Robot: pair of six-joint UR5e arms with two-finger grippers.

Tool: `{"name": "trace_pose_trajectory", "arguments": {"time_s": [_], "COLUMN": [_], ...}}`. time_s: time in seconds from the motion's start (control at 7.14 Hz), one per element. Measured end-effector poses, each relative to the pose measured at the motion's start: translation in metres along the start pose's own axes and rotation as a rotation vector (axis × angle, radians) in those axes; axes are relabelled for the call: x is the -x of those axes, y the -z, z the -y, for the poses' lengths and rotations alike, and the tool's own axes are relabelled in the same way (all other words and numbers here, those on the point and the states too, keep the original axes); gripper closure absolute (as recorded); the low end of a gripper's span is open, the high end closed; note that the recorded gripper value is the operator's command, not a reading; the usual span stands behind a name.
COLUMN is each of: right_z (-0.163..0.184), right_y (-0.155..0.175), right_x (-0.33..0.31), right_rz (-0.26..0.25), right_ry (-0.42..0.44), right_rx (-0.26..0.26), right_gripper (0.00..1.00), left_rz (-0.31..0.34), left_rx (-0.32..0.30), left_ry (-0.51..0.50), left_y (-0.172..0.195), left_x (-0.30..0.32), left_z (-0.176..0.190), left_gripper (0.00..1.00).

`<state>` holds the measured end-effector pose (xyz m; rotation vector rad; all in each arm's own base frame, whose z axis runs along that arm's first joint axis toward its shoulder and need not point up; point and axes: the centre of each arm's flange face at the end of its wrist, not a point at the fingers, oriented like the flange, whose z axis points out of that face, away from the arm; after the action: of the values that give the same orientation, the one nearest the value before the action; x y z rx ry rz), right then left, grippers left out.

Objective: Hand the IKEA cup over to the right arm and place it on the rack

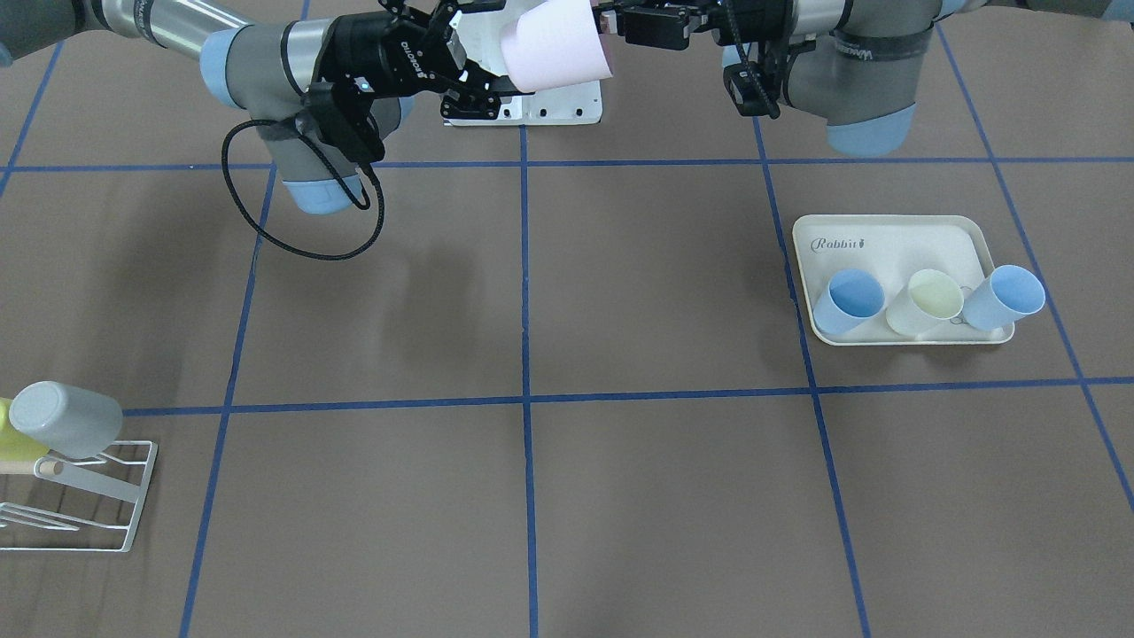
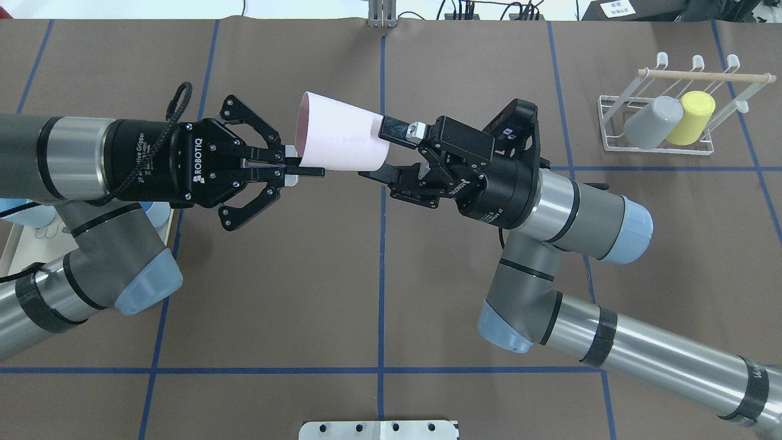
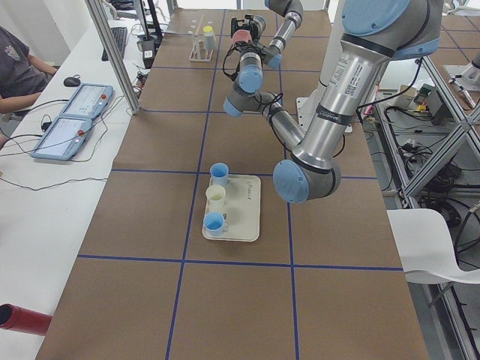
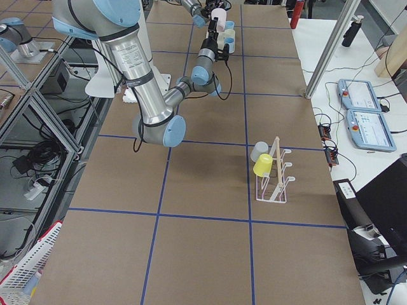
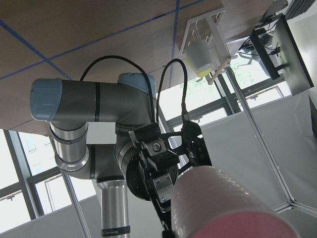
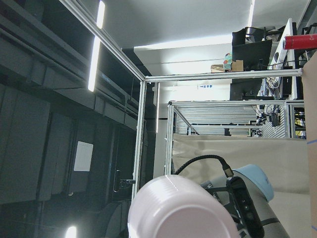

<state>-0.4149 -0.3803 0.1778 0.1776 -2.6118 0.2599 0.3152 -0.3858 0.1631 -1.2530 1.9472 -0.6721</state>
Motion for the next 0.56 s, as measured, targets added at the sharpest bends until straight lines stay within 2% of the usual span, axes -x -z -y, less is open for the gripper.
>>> {"name": "trace_pose_trajectory", "arguments": {"time_s": [0.28,0.56], "right_z": [0.0013,0.0022], "right_y": [-0.0020,-0.0026], "right_x": [-0.0007,0.0000], "right_rz": [0.003,0.006], "right_ry": [0.000,0.001], "right_rx": [-0.007,-0.012], "right_gripper": [0.09,0.28], "left_rz": [0.002,0.005], "left_rx": [0.001,-0.001], "left_ry": [0.000,0.001], "left_y": [-0.0006,-0.0006], "left_x": [0.0006,0.0015], "left_z": [-0.0001,0.0015], "left_gripper": [1.00,1.00]}}
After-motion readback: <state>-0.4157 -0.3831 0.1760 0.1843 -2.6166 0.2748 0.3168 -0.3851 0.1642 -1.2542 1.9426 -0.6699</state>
